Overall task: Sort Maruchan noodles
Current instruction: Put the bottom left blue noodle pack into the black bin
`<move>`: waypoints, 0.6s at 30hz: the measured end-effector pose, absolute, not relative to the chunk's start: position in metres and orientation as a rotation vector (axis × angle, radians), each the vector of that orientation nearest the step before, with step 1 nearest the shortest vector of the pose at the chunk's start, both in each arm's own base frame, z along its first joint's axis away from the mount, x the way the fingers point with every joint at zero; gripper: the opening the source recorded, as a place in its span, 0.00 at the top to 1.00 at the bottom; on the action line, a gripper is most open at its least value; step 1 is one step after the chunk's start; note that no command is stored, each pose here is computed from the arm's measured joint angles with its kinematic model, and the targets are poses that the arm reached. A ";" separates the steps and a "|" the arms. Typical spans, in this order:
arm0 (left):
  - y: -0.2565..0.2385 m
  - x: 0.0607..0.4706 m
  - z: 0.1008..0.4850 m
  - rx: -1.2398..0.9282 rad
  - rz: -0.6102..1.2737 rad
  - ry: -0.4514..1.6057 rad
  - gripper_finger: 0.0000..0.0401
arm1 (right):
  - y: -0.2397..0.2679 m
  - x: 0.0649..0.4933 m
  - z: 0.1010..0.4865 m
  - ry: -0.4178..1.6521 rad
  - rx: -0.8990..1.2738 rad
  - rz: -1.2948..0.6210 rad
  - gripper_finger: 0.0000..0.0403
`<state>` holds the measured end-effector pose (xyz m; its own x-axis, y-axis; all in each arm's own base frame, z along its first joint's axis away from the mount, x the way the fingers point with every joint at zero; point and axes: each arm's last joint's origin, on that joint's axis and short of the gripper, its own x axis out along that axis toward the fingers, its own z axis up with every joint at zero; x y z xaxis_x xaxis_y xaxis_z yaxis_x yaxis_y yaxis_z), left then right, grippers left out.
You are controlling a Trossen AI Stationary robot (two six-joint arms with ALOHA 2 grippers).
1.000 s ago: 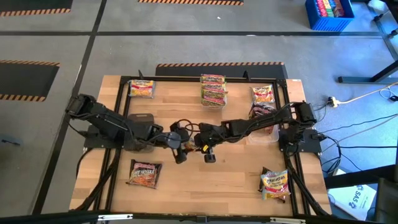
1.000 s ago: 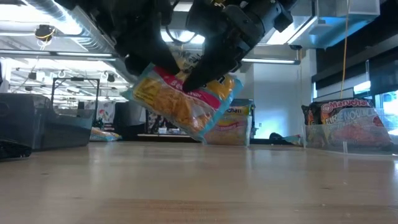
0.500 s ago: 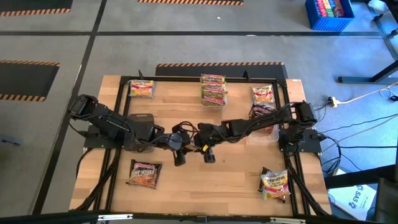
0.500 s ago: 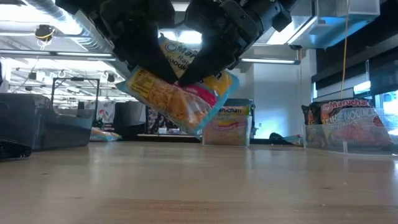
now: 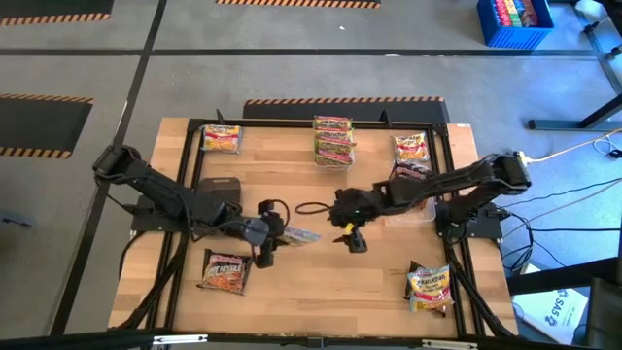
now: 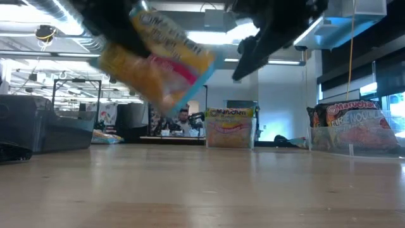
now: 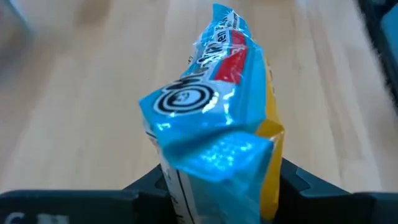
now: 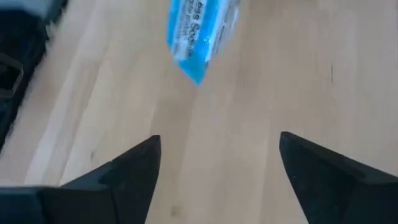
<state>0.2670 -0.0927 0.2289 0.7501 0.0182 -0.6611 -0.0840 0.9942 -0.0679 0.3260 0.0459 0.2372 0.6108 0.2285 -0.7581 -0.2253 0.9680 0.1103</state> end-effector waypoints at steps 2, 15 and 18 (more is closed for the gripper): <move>-0.097 0.266 0.229 -0.062 0.092 0.692 0.67 | 0.045 0.322 0.221 0.761 0.015 0.261 0.23; -0.085 0.260 0.201 -0.059 0.166 0.467 0.67 | 0.041 0.311 0.151 0.246 0.093 0.177 0.26; -0.079 0.264 0.203 -0.063 0.184 0.412 0.67 | 0.041 0.318 0.151 0.197 0.091 0.158 0.26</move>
<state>0.2636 -0.0791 0.2030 0.9000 0.1649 -0.4034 -0.1906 0.9814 -0.0240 0.3175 0.0408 0.1511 0.9684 0.1647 -0.1872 -0.1470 0.9835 0.1053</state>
